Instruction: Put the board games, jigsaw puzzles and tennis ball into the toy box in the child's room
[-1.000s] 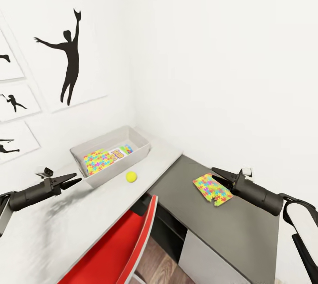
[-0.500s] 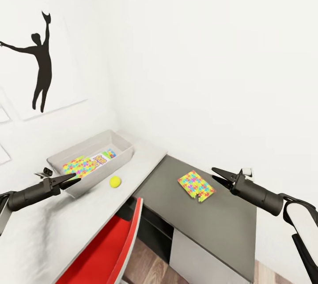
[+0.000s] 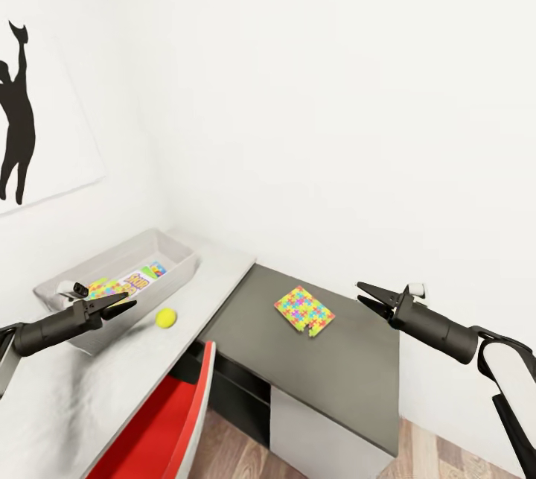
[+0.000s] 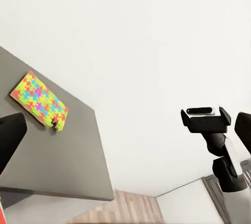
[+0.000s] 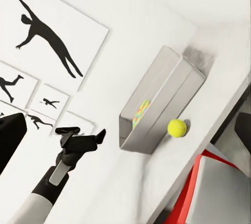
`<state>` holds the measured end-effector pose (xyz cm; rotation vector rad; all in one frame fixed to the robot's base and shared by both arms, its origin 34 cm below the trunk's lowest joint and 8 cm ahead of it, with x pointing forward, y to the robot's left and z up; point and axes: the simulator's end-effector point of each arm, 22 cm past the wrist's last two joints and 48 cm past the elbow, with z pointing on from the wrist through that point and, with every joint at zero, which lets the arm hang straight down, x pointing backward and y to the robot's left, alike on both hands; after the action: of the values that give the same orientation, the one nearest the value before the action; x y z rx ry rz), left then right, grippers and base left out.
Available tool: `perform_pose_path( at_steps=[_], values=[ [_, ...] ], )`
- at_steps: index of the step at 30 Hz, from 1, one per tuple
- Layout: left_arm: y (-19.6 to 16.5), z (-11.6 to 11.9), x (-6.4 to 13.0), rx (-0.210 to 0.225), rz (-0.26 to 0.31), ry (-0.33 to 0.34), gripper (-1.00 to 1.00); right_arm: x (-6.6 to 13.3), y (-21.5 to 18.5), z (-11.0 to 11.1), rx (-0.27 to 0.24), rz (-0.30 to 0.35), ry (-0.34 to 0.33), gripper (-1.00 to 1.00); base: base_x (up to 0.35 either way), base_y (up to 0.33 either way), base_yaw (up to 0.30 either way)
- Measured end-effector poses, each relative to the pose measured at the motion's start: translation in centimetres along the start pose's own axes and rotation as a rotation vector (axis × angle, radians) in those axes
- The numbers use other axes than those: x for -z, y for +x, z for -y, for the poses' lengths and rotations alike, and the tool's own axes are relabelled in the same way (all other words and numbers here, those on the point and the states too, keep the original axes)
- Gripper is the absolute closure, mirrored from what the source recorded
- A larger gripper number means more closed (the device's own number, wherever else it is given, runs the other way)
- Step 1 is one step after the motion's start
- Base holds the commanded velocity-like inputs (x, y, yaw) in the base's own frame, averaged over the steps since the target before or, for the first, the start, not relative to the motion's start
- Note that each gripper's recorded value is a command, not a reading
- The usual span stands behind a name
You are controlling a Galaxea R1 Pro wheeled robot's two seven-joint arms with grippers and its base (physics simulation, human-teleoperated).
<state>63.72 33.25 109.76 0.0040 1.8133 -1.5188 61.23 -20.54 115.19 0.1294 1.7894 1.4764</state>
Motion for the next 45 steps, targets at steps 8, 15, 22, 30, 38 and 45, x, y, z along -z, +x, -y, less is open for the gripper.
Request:
perform_pose_path(
  at_steps=[8,15,22,30,38,45],
  values=[
    [-0.1,0.3,0.0,-0.006,0.001,0.003,-1.00,0.1,-0.1,-0.4,0.006,0.003,-0.005,-1.00,0.000,0.000,-0.255],
    [-0.2,0.7,0.1,-0.012,0.003,0.005,-1.00,0.1,-0.2,-0.7,0.012,0.005,-0.008,-1.00,0.000,0.000,-0.255],
    [-0.4,1.0,0.1,-0.017,0.004,0.008,-1.00,0.2,-0.3,-1.0,0.017,0.007,-0.011,-1.00,0.000,0.000,-0.255],
    [-0.5,1.4,0.1,-0.024,0.007,0.011,-1.00,0.3,-0.4,-1.4,0.023,0.009,-0.015,-1.00,0.000,-0.068,-0.255],
    [-0.7,1.7,0.2,-0.030,0.009,0.014,-1.00,0.3,-0.5,-1.8,0.029,0.011,-0.019,-1.00,0.000,-0.090,-0.254],
    [-0.8,1.9,0.2,-0.033,0.010,0.015,-1.00,0.4,-0.5,-2.0,0.031,0.011,-0.021,-1.00,0.000,-0.007,-0.109]
  ],
)
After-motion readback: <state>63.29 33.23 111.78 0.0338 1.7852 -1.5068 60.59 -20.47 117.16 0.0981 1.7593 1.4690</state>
